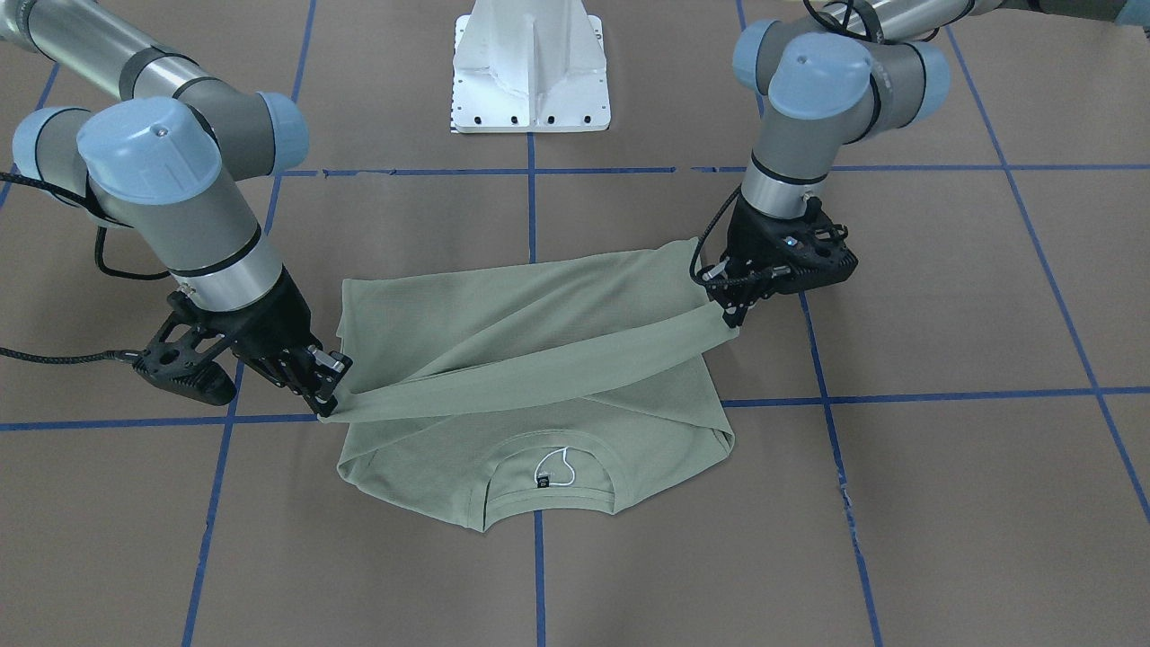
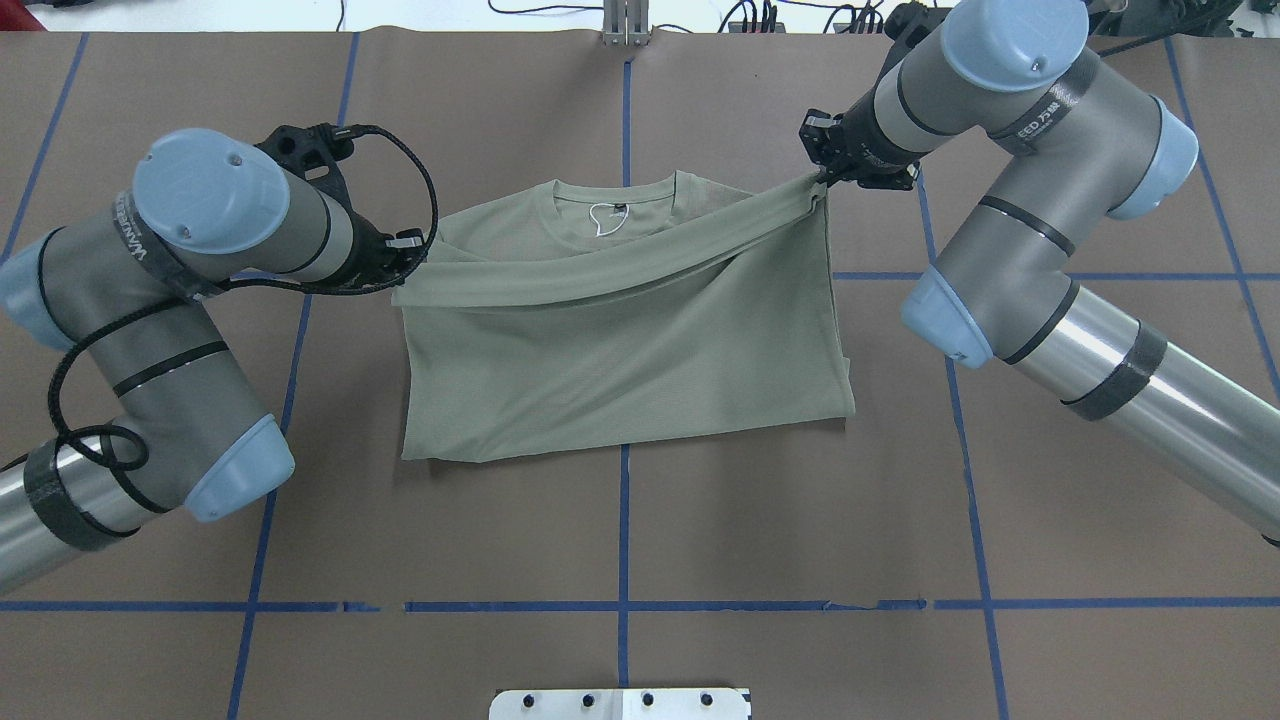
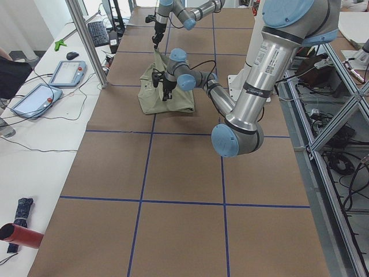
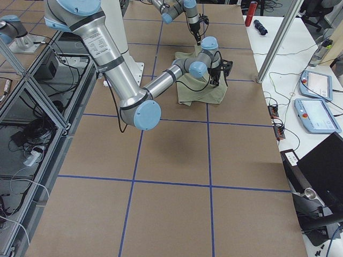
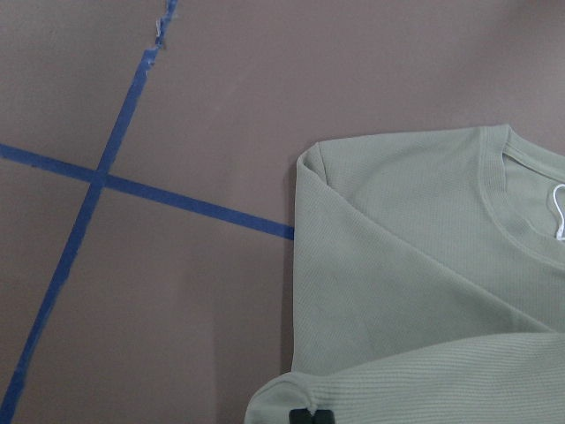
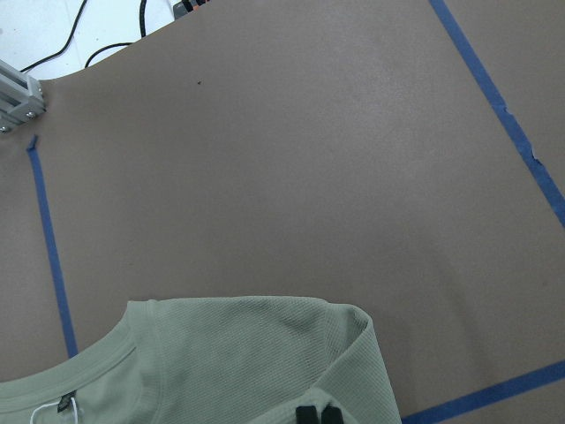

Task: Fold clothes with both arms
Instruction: 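Carry both hem corners over the shirt toward the collar with both grippers, then lower the hem onto the collar and open both grippers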

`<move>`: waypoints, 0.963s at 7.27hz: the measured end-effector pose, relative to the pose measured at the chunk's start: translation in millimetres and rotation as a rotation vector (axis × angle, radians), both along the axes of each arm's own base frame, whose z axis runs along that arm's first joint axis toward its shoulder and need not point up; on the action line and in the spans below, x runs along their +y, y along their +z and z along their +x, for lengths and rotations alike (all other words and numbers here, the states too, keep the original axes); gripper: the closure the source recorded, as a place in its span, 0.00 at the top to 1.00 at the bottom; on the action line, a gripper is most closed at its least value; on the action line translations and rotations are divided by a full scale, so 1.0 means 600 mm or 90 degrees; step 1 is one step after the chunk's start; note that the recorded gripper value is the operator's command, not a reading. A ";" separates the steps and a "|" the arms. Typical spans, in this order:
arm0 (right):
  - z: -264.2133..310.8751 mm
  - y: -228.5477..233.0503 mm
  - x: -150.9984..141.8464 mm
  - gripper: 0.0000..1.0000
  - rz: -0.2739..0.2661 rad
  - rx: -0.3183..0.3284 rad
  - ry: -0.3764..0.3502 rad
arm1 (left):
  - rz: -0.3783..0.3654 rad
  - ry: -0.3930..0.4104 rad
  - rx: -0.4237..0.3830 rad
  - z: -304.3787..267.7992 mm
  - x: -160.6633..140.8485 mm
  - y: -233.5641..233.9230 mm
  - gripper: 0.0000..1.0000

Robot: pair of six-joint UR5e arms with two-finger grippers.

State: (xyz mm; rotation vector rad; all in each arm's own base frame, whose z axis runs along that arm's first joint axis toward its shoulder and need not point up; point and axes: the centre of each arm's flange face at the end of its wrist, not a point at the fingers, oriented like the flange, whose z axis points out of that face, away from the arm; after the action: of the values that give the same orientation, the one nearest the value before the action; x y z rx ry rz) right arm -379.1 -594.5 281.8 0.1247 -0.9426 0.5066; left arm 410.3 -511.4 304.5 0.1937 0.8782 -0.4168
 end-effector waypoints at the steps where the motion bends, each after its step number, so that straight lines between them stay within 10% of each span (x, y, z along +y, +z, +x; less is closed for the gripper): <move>1: -0.007 0.012 -0.007 0.00 -0.005 0.004 0.000 | 0.004 -0.014 0.003 0.005 -0.032 0.033 0.00; 7: -0.027 0.053 -0.023 0.00 -0.017 0.015 -0.003 | 0.011 -0.036 0.006 0.031 -0.090 0.062 0.00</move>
State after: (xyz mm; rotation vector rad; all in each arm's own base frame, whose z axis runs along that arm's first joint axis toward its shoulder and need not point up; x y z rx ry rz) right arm -395.6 -608.4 313.8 0.1042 -0.9121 0.5129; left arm 428.7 -565.3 341.5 0.2333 0.8882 -0.4628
